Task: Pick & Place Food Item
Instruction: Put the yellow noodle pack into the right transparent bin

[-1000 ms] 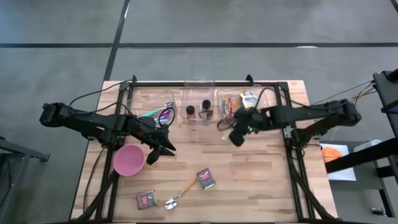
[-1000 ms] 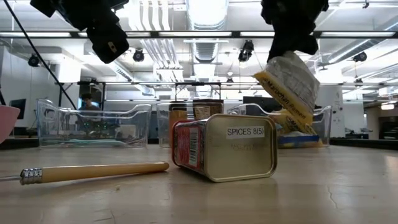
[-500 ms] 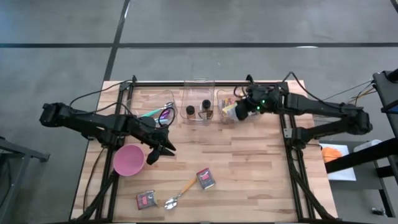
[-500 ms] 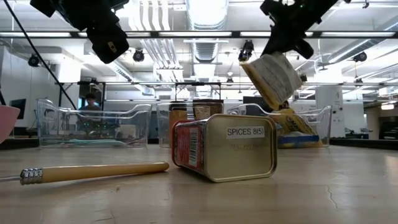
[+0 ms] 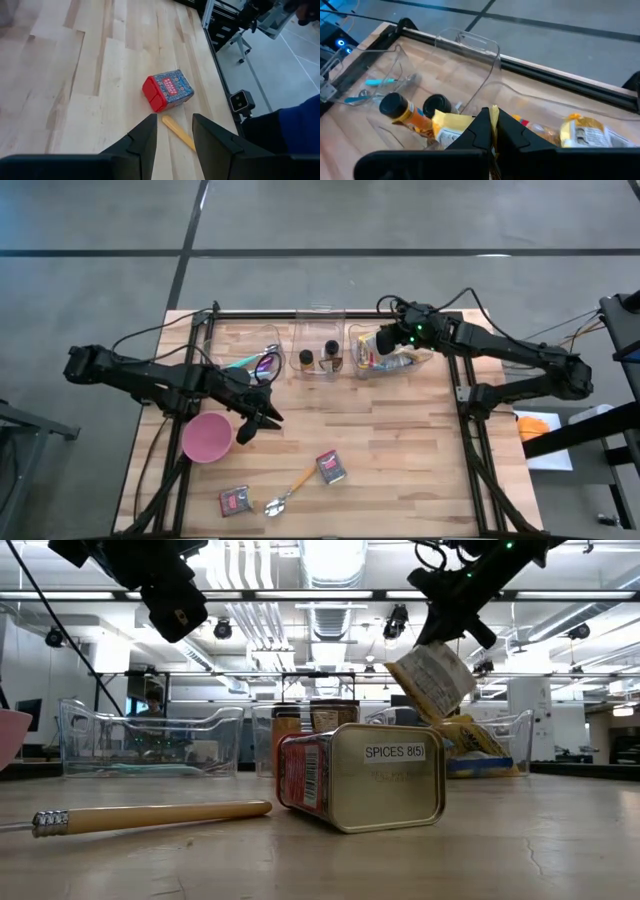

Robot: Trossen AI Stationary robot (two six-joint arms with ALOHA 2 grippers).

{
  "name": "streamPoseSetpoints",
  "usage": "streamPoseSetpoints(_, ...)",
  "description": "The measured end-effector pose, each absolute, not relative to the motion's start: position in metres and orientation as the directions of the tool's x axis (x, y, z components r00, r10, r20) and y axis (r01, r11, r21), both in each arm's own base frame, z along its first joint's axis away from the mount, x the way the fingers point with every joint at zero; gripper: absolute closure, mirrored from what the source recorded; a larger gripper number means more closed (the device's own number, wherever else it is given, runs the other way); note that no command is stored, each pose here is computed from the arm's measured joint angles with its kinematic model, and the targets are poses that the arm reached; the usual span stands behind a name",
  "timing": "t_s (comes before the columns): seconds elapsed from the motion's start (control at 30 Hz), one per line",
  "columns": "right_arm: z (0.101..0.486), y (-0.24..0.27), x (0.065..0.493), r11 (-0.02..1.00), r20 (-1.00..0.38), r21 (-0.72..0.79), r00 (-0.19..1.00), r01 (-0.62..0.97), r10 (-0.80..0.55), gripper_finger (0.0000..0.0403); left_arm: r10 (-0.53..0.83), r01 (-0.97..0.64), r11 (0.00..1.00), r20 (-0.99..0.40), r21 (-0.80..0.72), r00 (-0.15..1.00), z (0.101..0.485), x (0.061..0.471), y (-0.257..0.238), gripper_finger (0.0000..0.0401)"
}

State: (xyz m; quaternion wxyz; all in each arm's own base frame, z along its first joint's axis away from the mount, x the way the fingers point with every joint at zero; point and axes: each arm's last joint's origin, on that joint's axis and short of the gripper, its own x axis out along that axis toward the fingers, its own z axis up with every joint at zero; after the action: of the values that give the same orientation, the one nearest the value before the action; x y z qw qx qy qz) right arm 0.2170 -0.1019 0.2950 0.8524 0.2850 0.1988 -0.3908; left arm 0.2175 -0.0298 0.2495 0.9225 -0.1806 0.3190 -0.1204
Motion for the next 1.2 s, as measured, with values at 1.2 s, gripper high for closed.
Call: streamPoseSetpoints(1.2,0.215,-0.146,0.253,0.376,-0.770,0.211,0.390,0.903,-0.505,0.0395,-0.326,0.076,0.910,-0.591,-0.408,0.738,0.245,0.214,-0.029,0.0269)
